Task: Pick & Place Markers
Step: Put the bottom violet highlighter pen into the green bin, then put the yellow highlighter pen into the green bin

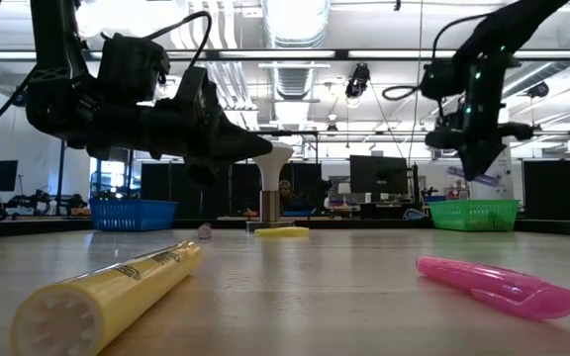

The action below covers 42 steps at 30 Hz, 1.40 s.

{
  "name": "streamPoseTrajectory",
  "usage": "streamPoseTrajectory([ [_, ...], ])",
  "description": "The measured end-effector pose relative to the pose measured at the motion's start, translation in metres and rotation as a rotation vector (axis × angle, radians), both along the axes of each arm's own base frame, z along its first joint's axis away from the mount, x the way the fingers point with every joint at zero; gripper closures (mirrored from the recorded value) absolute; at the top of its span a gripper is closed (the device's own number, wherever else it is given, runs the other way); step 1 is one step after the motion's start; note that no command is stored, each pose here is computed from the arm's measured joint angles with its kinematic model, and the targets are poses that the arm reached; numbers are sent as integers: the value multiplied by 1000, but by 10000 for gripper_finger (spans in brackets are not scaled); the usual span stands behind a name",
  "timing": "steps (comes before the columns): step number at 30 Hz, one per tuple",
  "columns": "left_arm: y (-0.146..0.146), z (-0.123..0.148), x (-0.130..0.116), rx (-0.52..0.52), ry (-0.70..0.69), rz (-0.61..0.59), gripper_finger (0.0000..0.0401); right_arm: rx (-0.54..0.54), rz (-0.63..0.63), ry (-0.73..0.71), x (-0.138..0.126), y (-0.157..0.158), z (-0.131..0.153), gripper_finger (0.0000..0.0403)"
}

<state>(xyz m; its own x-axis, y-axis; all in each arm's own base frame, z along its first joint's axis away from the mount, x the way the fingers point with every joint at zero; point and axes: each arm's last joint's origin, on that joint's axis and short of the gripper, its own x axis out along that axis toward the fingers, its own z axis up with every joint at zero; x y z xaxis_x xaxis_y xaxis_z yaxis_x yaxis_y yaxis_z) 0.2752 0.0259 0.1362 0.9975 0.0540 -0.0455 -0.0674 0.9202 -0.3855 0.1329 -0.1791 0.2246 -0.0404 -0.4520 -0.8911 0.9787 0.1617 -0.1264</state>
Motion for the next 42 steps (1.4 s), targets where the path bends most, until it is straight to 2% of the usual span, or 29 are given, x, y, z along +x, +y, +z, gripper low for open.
streamPoseTrajectory([
  [3, 0, 0, 0, 2, -1, -1, 401, -24, 24, 26, 8, -9, -8, 339],
  [9, 0, 0, 0, 1, 0, -1, 401, -46, -53, 123, 17, -26, -22, 339],
  [21, 0, 0, 0, -2, 0, -8, 401, 76, -83, 327, 28, -50, -59, 338],
  [29, -1, -1, 0, -5, 13, -18, 401, 116, -72, 338, 30, -52, -63, 284],
  [33, -1, -2, 0, -7, 25, -17, 401, 134, -44, 278, 27, -44, -45, 265],
  [36, -1, -3, 0, -7, 32, -17, 401, 118, 17, 199, 26, -23, -29, 271],
  [42, -1, -6, 0, -10, 62, -17, 401, -46, 202, -1, 27, 42, -17, 318],
])
